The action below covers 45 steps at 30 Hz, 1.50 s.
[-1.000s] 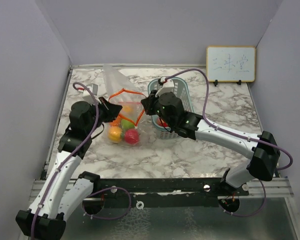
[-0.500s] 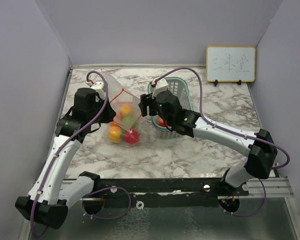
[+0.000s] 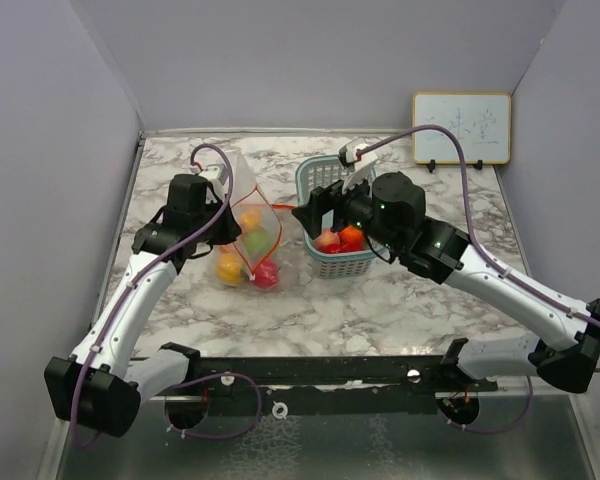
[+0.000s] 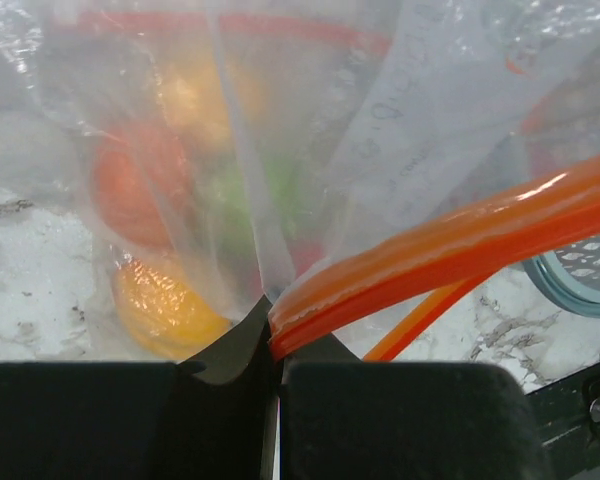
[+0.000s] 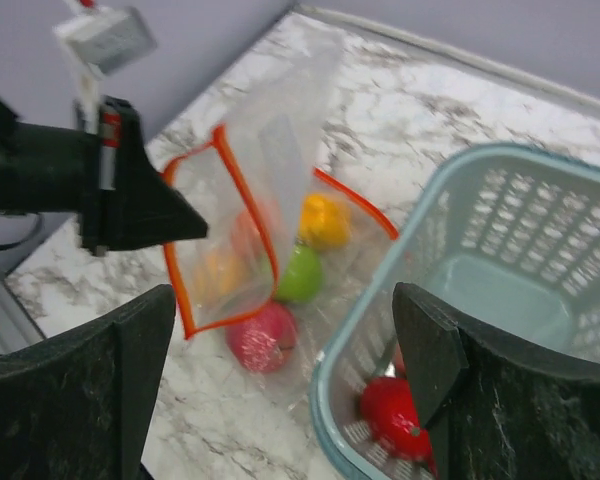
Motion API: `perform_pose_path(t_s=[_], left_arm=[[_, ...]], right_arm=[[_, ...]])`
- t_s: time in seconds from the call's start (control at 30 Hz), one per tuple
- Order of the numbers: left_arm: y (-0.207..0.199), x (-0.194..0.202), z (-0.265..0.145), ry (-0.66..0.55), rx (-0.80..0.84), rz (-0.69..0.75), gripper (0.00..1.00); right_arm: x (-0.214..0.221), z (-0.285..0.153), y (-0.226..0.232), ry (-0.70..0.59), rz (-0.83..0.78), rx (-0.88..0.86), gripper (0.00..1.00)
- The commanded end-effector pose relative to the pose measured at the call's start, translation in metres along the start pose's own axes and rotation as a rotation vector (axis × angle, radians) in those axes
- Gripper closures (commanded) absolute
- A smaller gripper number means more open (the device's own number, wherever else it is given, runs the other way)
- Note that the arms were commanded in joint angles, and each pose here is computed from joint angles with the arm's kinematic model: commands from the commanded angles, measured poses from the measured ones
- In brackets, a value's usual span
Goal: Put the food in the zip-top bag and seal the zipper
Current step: Open the zipper of the food storage bag, then pick up the fake fruit from the bin.
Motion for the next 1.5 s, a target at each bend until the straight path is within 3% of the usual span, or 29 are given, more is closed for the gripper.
perform_pose_path(t_s=[0.0,0.2,0.7,0.87,0.93,1.03,1.1,1.3,1.47], left_arm=[[-0.005,-0.023,0.001,-0.098,0.047,0.006,1.0],[-0.005,-0.036,0.009,-0.123,0.052,0.014,1.0],[-0.007,-0.038,0.019,-0.128,0.096,0.012,1.0],[-0.009,-0.038,0.021,-0.131,0.112,0.011,1.0],[-0.009,-0.037,0.022,-0.129,0.111,0.007,1.0],[-0.008,-0.036,0.024,-0.121,0.109,0.007,1.0],[-0.008,-0.036,0.023,-0.124,0.109,0.007,1.0],[-0.008,-0.033,0.028,-0.113,0.117,0.0,1.0],[-0.009,-0.034,0.032,-0.107,0.133,-0.009,1.0]], right_arm=[[0.043,-0.003,-0.066,0.252,0.055,0.322,0.12],[0.072,0.009,-0.098,0.395,0.081,0.388,0.13],[0.137,0.038,-0.117,0.715,0.094,0.381,0.16],[0.164,0.046,-0.124,0.815,0.111,0.363,0.38],[0.167,0.049,-0.125,0.823,0.125,0.349,0.59],[0.163,0.051,-0.127,0.806,0.143,0.335,0.87],[0.154,0.051,-0.129,0.769,0.142,0.348,0.98],[0.095,0.05,-0.121,0.527,0.127,0.342,0.99],[0.033,0.033,-0.093,0.284,0.094,0.198,0.99]])
Point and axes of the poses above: each gripper's point midway between its finger pads, its own z axis out along the fingers, its own y axis along the line the jaws close on, x = y × z, the point moved 8 cm from there along -z, back along the fingers, and after that the axes turned 12 degrees about z, right-handed, at the moved point
